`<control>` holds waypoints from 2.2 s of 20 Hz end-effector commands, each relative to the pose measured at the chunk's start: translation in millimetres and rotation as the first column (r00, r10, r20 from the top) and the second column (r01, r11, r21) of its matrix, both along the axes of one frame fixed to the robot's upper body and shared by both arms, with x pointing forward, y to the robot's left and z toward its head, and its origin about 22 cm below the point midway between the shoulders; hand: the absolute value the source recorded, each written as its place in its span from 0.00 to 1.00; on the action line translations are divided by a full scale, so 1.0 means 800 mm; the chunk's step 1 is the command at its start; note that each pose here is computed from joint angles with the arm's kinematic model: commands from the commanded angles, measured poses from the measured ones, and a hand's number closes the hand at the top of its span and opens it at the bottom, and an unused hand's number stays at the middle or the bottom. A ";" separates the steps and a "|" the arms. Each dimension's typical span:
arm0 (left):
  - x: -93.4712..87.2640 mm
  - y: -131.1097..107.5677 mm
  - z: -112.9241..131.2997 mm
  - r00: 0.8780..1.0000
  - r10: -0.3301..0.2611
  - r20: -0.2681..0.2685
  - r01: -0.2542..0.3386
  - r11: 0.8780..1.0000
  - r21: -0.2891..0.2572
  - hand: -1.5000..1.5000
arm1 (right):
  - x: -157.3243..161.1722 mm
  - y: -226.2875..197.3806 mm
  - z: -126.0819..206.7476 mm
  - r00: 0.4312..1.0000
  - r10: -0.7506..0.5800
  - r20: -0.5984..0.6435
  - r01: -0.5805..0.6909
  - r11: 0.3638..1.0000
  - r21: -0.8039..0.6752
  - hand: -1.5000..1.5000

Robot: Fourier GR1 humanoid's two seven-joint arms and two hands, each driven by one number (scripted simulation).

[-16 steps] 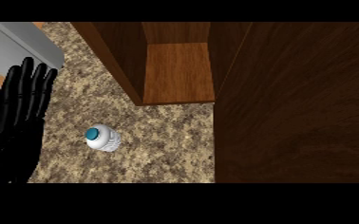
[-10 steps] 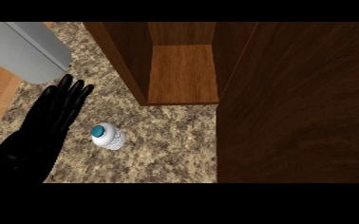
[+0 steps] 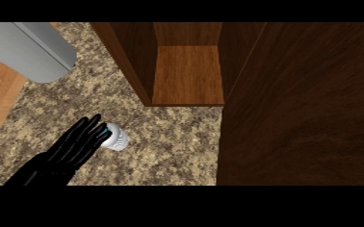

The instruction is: Pick up the bottled water, place it into the cabinet and close the cabinet

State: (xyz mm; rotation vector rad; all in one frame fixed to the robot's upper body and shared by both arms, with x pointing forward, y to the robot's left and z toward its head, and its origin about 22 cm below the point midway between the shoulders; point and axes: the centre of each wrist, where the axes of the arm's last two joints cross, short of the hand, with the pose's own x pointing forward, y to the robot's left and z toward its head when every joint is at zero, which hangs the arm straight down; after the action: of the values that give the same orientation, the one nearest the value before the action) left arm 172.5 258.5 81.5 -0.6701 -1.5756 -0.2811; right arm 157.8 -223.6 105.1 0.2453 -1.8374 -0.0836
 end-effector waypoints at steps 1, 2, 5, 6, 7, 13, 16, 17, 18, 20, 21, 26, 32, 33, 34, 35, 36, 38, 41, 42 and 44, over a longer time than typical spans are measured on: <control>0.004 0.027 0.013 0.998 -0.040 -0.053 0.040 0.999 0.006 0.00 | -0.021 -0.009 -0.004 0.999 0.021 -0.028 -0.020 0.999 0.033 0.00; -0.024 0.048 -0.003 0.998 -0.033 -0.056 0.033 0.999 -0.006 0.00 | -0.032 -0.001 0.001 0.999 0.013 -0.053 -0.012 1.000 0.017 0.00; -0.006 0.060 0.009 0.998 -0.033 -0.058 0.034 0.999 0.006 0.00 | -0.046 -0.010 0.009 0.999 0.014 -0.051 -0.012 0.999 0.040 0.00; -0.031 0.071 -0.015 0.998 -0.025 -0.052 0.025 1.000 -0.017 0.00 | -0.050 -0.012 0.001 0.999 -0.005 -0.032 0.006 1.000 0.029 0.00; -0.025 0.077 0.008 0.998 -0.036 -0.044 0.037 0.999 0.015 0.00 | -0.052 0.006 -0.021 0.999 0.027 -0.046 -0.025 0.999 0.040 0.00; -0.038 0.090 -0.006 0.999 -0.023 -0.047 0.024 1.000 0.003 0.00 | -0.032 -0.014 -0.025 0.999 0.017 -0.049 -0.015 0.999 0.030 0.00; -0.022 0.098 -0.002 0.998 -0.009 -0.057 0.009 1.000 0.009 0.00 | -0.056 -0.005 -0.020 0.999 0.019 -0.028 -0.018 0.999 0.028 0.00; -0.027 0.086 -0.017 0.999 -0.020 -0.035 0.021 1.000 0.008 0.00 | -0.073 -0.020 -0.023 0.999 0.030 -0.015 -0.030 0.999 0.014 0.00; -0.030 0.118 -0.016 0.999 -0.010 -0.039 0.010 1.000 -0.004 0.00 | -0.061 0.017 -0.052 0.999 0.036 -0.034 -0.036 0.999 0.019 0.00; 0.004 0.097 -0.021 0.999 -0.020 -0.026 0.019 1.000 -0.021 0.00 | -0.060 -0.003 -0.029 1.000 0.015 -0.020 -0.015 0.999 0.031 0.00; -0.034 0.125 -0.012 1.000 -0.001 -0.005 0.001 1.000 0.005 0.00 | -0.064 0.003 -0.019 0.999 0.023 -0.025 -0.023 1.000 0.016 0.00; 0.000 0.097 -0.049 0.997 0.067 -0.036 -0.067 0.998 0.012 0.00 | -0.057 0.012 -0.038 1.000 0.021 -0.016 -0.020 0.999 0.029 0.00; 0.027 0.125 -0.081 0.996 0.082 -0.041 -0.081 0.996 0.030 0.00 | -0.045 -0.002 -0.059 1.000 0.020 -0.014 -0.019 1.000 0.018 0.00; 0.026 0.143 -0.078 0.996 0.084 -0.017 -0.084 0.996 0.019 0.00 | -0.065 0.010 -0.053 1.000 0.030 -0.006 -0.030 0.999 0.018 0.00; 0.030 0.147 -0.071 0.996 0.084 -0.026 -0.083 0.995 0.050 0.00 | -0.062 0.018 -0.048 0.999 0.051 -0.015 -0.052 0.999 -0.010 0.00; 0.033 0.109 -0.078 0.996 0.084 -0.015 -0.083 0.995 0.052 0.00 | -0.064 0.013 -0.046 1.000 0.024 -0.002 -0.024 0.999 0.029 0.00; 0.053 0.130 -0.090 0.997 0.074 -0.023 -0.073 0.996 0.049 0.00 | -0.074 -0.004 -0.049 0.999 0.048 -0.015 -0.048 0.999 0.012 0.00; 0.067 0.154 -0.085 0.996 0.092 0.002 -0.091 0.993 0.077 0.00 | -0.060 -0.004 -0.041 0.999 0.034 -0.005 -0.033 0.999 0.031 0.00; 0.063 0.147 -0.106 0.995 0.095 -0.014 -0.093 0.991 0.093 0.00 | -0.090 0.008 -0.052 0.998 0.056 -0.009 -0.056 0.998 0.018 0.00; 0.082 0.135 -0.110 0.996 0.082 -0.019 -0.079 0.990 0.116 0.00 | -0.074 0.009 -0.054 0.999 0.047 -0.007 -0.047 0.999 0.019 0.00; 0.107 0.124 -0.100 0.996 0.086 -0.015 -0.084 0.990 0.112 0.00 | -0.073 0.017 -0.041 0.998 0.057 -0.001 -0.057 0.998 0.002 0.00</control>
State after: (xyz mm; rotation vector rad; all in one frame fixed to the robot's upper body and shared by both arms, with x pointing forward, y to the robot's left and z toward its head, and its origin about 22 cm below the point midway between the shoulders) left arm 233.1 361.8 2.1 -0.5278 -1.5586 -0.2779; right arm 99.6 -214.9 69.1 0.3014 -1.8248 -0.0660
